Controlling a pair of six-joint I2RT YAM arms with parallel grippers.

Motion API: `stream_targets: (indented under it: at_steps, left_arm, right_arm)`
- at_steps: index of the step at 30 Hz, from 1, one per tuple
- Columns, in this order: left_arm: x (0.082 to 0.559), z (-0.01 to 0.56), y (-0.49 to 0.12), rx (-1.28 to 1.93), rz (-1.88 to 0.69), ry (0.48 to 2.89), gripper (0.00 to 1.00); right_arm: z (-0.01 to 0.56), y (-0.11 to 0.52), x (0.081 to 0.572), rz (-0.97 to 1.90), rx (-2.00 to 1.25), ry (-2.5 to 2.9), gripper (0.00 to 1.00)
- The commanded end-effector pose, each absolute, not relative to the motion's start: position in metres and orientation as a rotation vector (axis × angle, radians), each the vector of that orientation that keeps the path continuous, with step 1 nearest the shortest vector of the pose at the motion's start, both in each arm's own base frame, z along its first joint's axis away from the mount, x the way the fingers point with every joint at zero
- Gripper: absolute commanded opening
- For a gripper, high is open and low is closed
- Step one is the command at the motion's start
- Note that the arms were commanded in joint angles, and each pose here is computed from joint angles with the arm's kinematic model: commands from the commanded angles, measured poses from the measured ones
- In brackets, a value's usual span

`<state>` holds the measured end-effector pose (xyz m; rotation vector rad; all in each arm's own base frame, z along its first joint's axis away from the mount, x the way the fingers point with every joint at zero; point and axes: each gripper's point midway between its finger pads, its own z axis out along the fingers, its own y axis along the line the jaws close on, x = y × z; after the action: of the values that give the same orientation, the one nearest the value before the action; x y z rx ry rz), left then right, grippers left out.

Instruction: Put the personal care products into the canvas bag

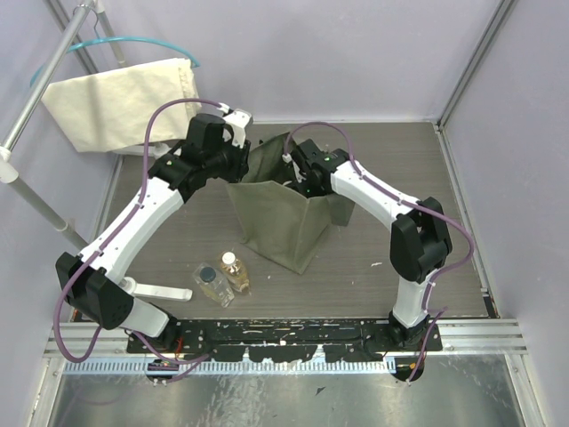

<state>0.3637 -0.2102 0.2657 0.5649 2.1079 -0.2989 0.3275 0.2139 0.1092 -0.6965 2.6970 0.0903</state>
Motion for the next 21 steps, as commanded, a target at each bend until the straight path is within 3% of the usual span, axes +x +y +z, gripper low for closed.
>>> stream_targets:
  at_steps: [1,13,17,21]
  left_arm:
    - [0.366,0.28,-0.209,0.573,-0.293,2.086,0.41]
    - [0.368,0.284,-0.212,0.576,-0.304,2.075,0.44]
    - [0.368,0.288,-0.212,0.576,-0.307,2.065,0.61]
    - [0.368,0.308,-0.211,0.565,-0.307,2.023,0.99]
  right_arm:
    - [0.156,0.209,0.333,0.088,-0.625,2.644,0.86]
    - [0.273,0.22,0.348,0.196,-0.533,2.428,1.0]
    - [0.31,0.214,0.363,0.159,-0.453,2.313,1.0]
    - [0.332,0.196,0.388,0.066,-0.359,2.242,1.0]
